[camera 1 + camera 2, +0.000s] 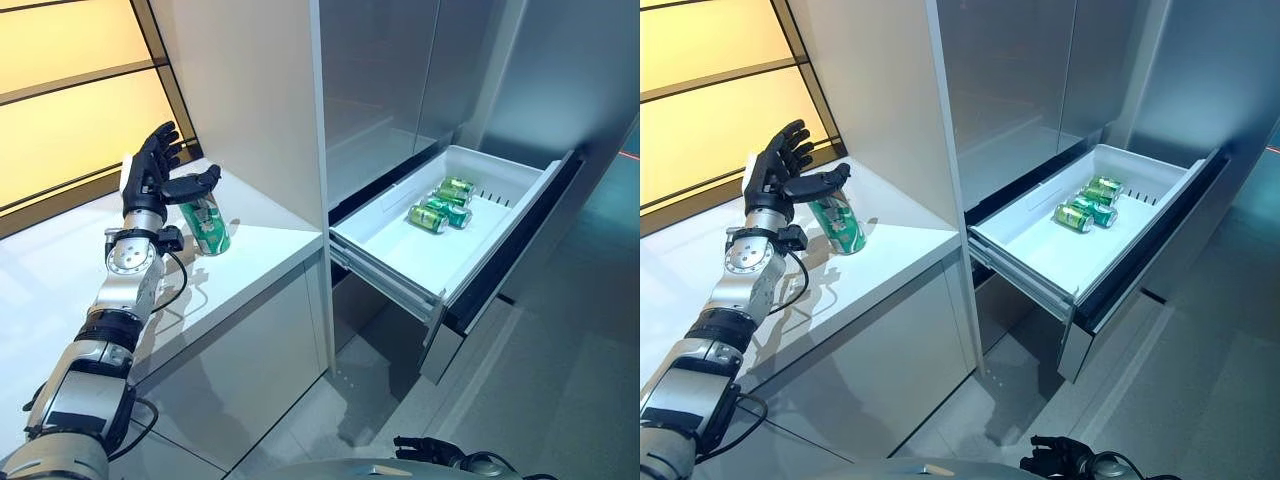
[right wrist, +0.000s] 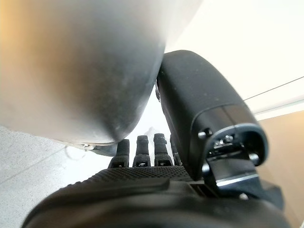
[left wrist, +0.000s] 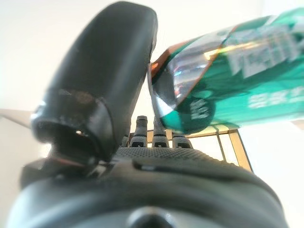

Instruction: Put drinks into fridge and close the fridge

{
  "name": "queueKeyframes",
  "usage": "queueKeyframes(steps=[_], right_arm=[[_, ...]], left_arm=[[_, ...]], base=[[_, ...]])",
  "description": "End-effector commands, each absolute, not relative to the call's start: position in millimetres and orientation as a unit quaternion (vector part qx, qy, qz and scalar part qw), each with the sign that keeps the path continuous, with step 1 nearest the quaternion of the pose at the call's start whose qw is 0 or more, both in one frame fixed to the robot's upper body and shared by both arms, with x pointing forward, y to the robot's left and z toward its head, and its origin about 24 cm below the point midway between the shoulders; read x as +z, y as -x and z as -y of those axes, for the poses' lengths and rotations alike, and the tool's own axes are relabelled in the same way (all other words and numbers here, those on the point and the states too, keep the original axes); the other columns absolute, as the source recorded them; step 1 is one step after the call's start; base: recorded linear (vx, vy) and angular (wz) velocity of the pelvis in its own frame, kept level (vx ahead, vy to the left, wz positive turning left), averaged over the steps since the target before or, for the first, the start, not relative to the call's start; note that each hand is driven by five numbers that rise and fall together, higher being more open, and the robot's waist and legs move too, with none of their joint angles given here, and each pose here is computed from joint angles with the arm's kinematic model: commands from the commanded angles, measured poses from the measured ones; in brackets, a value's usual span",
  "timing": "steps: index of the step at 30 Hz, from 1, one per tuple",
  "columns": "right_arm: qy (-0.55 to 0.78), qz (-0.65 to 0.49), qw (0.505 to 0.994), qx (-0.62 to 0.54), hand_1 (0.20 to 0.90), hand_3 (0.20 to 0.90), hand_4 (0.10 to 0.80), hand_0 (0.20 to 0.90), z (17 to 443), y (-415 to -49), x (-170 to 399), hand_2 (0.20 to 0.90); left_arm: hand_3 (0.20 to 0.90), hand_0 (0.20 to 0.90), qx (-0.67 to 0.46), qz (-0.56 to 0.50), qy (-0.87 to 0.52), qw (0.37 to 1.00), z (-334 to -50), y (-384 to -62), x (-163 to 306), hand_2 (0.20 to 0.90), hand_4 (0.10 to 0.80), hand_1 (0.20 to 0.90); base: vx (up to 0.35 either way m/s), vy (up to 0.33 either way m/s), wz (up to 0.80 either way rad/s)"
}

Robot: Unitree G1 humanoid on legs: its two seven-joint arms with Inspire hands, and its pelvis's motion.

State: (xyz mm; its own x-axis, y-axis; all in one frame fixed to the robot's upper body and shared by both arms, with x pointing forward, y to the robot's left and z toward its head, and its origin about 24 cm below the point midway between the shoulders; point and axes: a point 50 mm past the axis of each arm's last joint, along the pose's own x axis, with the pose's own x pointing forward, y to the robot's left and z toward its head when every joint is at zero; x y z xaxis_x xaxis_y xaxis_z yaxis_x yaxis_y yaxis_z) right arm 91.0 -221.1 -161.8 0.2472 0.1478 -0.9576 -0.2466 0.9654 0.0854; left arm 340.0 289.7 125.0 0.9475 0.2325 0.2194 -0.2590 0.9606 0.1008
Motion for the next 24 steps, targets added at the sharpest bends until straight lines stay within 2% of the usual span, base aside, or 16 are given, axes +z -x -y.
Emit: queueKeyframes(steps=[1, 24], right_arm=[[0.059, -0.647, 0.744, 0.153, 0.9, 0.9, 0.8, 0.9, 224.3, -57.3, -167.5, 0.9], [0.06, -0.648, 0.744, 0.153, 0.9, 0.9, 0.8, 0.9, 224.4, -58.1, -167.3, 0.9]], left_arm=[[0.9, 0.9, 0.138, 0.237, -0.041, 0.961, -296.2, -342.8, 185.2, 0.9, 0.8, 0.9], [0.9, 0.9, 0.163, 0.221, -0.026, 0.961, -297.3, -338.8, 165.9, 0.9, 0.8, 0.9]], base=[[0.0, 0.0, 0.0], [0.0, 0.0, 0.0]])
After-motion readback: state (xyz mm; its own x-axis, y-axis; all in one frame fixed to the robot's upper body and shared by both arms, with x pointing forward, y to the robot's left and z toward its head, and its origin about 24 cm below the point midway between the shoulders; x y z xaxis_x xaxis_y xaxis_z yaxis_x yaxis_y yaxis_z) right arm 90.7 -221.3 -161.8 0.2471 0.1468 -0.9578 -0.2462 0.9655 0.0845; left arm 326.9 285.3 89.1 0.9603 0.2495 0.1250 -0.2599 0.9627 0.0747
